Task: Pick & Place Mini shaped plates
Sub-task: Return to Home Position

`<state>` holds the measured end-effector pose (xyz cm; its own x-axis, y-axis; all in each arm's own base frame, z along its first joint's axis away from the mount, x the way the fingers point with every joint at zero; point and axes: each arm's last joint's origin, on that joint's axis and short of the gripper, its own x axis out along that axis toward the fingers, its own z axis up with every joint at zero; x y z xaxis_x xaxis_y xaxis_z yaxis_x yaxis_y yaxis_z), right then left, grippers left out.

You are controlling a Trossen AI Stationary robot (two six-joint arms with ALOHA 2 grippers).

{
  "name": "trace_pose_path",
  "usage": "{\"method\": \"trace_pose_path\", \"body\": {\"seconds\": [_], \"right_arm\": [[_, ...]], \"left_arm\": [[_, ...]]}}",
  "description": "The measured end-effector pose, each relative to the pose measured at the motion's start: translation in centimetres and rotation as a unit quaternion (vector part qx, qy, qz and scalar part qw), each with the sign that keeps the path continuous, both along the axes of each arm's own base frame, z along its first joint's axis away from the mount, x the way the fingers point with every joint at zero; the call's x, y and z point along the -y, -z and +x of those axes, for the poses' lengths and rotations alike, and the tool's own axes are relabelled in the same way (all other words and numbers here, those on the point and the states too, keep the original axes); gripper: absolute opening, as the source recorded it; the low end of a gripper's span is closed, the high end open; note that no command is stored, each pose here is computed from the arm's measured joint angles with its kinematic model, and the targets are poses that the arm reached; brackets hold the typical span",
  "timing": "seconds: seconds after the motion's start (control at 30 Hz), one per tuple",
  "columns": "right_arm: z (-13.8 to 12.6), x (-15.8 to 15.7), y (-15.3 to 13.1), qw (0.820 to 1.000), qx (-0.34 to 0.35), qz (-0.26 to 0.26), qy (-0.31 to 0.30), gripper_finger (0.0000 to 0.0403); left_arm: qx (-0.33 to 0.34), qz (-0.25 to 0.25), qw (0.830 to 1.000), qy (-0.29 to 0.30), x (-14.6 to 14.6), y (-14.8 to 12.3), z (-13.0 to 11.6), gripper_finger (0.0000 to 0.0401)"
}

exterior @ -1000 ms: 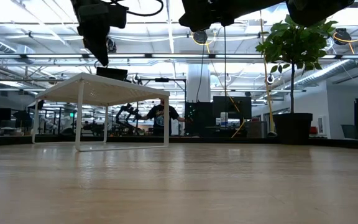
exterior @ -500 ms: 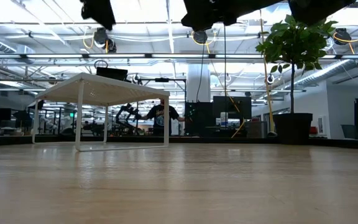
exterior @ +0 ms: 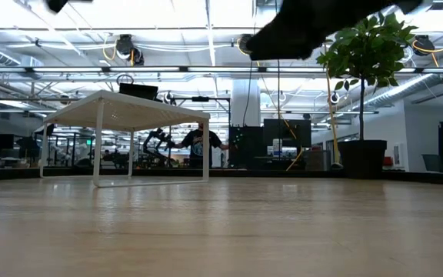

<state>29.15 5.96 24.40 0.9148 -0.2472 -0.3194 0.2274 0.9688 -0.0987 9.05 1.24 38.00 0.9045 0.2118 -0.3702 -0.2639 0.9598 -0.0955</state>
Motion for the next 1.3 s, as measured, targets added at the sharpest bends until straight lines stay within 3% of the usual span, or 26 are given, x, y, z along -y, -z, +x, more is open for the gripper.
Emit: {"method": "trace_pose_path", "body": {"seconds": [0.27, 0.47, 0.6, 0.8, 0.93, 1.13, 1.3], "right_arm": [[-5.7, 1.7, 2.0, 0.994, 0.092, -0.01, 0.053, 0.0221], [-9.9, 2.7, 4.2, 0.987, 0.152, 0.013, 0.055, 0.0221], [-11.9, 3.2, 6.1, 0.985, 0.16, 0.03, 0.057, 0.0221], [-14.4, 3.9, 7.9, 0.98, 0.186, 0.042, 0.058, 0.0221], [-15.2, 3.9, 6.9, 0.972, 0.227, 0.032, 0.046, 0.0221], [-16.5, 3.4, 6.9, 0.979, 0.2, 0.019, -0.031, 0.0221], [-17.5, 3.3, 7.7, 0.986, 0.153, 0.03, -0.052, 0.0214]], "left_arm": [[0.081, -0.041, 0.996, 0.002, 0.7, 9.3, -3.6, 0.0166], [0.157, -0.018, 0.987, 0.036, 1.0, 13.1, -2.2, 0.0166], [0.154, 0.013, 0.986, 0.068, 1.3, 15.1, -1.2, 0.0166], [0.17, 0.038, 0.981, 0.082, 1.7, 17.0, -0.4, 0.0166], [0.175, 0.045, 0.981, 0.071, 1.7, 17.1, -0.5, 0.0166], [0.199, 0.075, 0.973, 0.091, 1.9, 16.7, -0.9, 0.0166], [0.213, 0.061, 0.971, 0.09, 1.9, 16.9, -0.7, 0.0166]]}}
